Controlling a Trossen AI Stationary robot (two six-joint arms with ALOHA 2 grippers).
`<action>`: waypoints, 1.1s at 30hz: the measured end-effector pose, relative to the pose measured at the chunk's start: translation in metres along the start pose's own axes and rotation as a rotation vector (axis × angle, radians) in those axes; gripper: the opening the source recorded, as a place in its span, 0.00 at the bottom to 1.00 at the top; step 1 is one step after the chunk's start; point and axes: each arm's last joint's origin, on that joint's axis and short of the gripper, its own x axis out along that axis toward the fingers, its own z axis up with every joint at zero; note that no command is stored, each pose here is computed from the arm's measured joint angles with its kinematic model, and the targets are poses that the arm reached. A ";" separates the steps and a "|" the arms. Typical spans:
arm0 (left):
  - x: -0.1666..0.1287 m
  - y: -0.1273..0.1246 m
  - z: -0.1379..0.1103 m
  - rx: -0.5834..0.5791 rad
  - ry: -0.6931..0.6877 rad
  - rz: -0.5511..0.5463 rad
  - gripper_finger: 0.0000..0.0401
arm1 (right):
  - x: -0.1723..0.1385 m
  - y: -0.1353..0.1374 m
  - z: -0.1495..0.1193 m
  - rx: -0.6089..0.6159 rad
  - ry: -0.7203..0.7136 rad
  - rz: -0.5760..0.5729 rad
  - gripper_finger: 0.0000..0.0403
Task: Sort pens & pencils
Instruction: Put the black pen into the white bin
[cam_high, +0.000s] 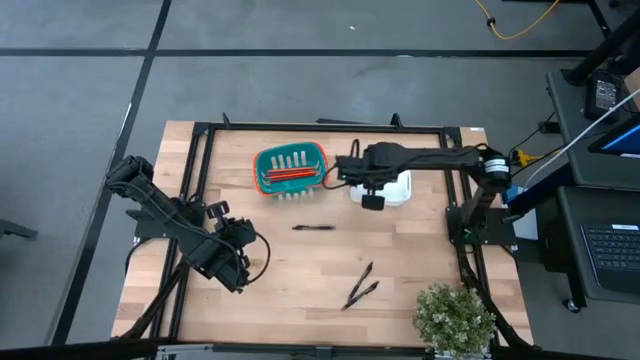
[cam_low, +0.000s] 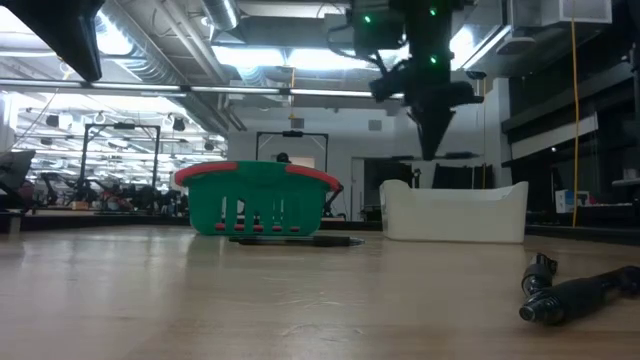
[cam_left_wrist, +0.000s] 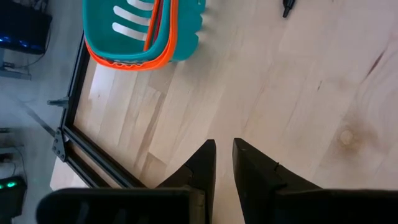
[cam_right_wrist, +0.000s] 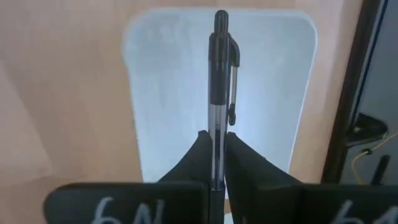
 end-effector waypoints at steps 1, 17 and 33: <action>0.000 0.000 0.000 -0.006 0.001 0.001 0.12 | 0.003 -0.002 -0.003 0.010 0.001 0.002 0.06; 0.001 0.001 0.001 -0.020 0.000 0.004 0.12 | 0.060 -0.024 -0.019 0.054 0.000 0.057 0.03; 0.001 0.001 0.001 -0.019 0.000 0.005 0.12 | 0.041 -0.029 -0.011 0.132 -0.033 0.137 0.15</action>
